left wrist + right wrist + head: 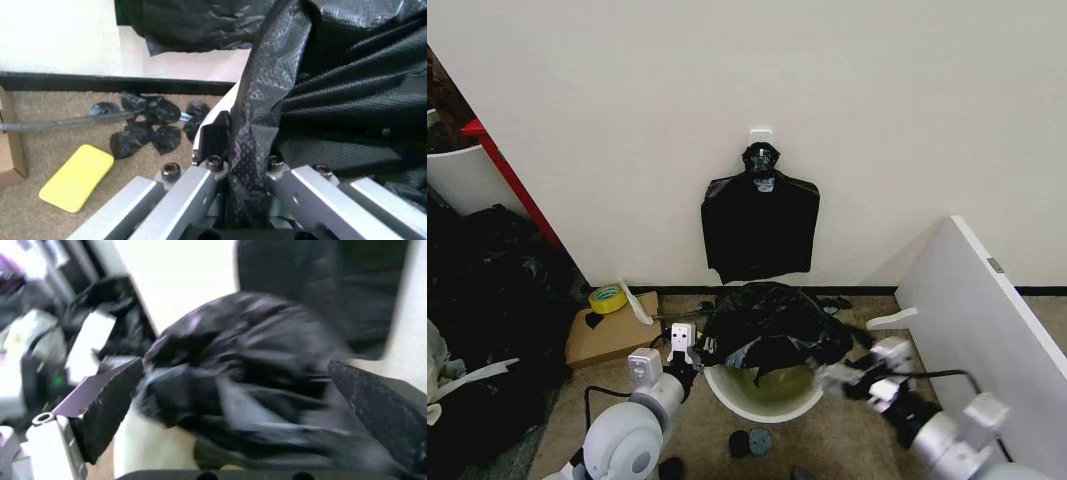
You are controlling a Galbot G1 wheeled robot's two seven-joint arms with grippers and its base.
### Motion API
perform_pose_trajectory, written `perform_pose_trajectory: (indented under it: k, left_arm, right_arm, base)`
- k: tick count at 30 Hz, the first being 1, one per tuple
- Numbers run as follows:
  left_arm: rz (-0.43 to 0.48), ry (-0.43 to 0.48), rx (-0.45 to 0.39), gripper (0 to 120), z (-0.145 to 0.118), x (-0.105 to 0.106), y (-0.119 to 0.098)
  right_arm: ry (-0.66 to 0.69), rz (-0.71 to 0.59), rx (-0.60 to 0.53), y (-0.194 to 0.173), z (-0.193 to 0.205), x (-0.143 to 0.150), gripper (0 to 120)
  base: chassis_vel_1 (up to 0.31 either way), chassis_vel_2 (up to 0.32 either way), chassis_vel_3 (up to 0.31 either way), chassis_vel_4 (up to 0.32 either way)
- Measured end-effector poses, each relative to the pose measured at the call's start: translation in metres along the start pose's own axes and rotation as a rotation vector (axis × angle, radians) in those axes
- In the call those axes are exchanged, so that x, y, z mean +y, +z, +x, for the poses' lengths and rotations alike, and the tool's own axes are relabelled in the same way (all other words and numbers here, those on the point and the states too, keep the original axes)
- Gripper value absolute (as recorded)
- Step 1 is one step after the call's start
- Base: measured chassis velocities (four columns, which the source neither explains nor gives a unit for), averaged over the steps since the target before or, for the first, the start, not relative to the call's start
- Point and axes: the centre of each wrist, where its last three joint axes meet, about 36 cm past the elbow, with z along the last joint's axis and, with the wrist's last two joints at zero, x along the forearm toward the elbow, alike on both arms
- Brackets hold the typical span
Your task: Place the garbage bag over the trash bin.
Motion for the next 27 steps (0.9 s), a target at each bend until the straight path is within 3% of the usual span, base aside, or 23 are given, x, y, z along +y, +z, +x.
perform_pose_trajectory:
  k: [9, 10, 13, 17, 27]
  left_arm:
    - [-0.050, 0.009, 0.012, 0, 0.007, 0.001, 0.004]
    - [-0.057, 0.011, 0.011, 0, 0.009, 0.000, 0.005]
    - [-0.054, 0.016, 0.008, 0, 0.010, -0.002, 0.005]
    - [-0.053, 0.018, 0.006, 0, 0.010, -0.004, 0.006]
    - [-0.059, 0.019, -0.015, 0, 0.014, -0.006, 0.003]
  right_arm:
    - [-0.042, 0.060, 0.041, 0.005, -0.007, 0.003, 94]
    - [-0.046, 0.067, 0.051, 0.006, -0.008, 0.002, 86]
    - [-0.059, 0.077, 0.073, 0.007, -0.007, 0.000, 73]
    - [-0.061, 0.081, 0.084, 0.008, -0.007, -0.001, 67]
    - [-0.061, 0.124, 0.123, 0.014, -0.006, -0.007, 25]
  base:
    - [0.000, 0.000, 0.000, 0.000]
    - [0.000, 0.000, 0.000, 0.000]
    - [0.000, 0.000, 0.000, 0.000]
    - [0.000, 0.000, 0.000, 0.000]
    - [0.000, 0.000, 0.000, 0.000]
